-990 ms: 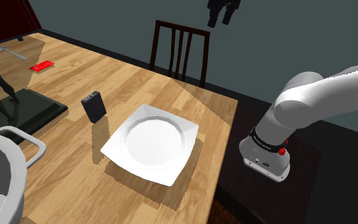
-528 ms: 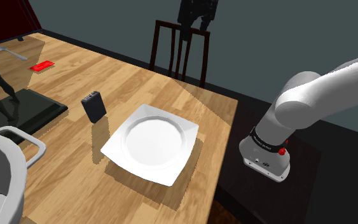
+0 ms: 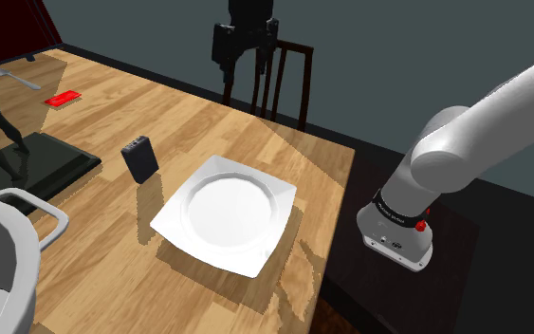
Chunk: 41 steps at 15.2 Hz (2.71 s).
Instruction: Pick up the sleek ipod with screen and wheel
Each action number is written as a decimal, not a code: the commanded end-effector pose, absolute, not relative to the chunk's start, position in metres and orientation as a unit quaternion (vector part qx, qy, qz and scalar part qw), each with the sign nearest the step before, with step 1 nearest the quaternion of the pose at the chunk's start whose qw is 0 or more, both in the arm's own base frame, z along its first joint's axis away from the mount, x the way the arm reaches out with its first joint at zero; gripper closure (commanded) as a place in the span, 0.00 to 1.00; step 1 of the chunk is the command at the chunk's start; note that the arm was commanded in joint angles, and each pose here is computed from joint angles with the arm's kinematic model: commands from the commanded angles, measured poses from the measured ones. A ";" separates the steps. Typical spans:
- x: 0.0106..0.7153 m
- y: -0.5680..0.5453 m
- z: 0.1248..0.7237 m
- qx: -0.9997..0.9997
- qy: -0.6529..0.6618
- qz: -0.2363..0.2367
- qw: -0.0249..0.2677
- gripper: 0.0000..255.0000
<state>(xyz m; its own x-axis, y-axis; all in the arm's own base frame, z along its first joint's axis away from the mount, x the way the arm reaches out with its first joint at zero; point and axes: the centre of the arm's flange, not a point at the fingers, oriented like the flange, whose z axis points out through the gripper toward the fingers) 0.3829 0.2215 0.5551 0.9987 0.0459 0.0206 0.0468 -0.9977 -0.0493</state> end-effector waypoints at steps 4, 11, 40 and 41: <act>0.410 0.282 0.529 -0.999 -0.026 -0.007 0.019 0.00; 0.444 0.362 0.493 -1.000 -0.029 -0.004 0.011 0.00; 0.481 0.450 0.423 -0.999 -0.033 0.000 0.001 1.00; 0.481 0.450 0.428 -0.999 -0.033 0.000 0.001 1.00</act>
<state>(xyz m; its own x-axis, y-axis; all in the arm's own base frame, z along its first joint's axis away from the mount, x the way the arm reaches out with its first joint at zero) 0.4802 0.4495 0.4226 0.9978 0.0657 -0.0004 0.0657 -0.9978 -0.0021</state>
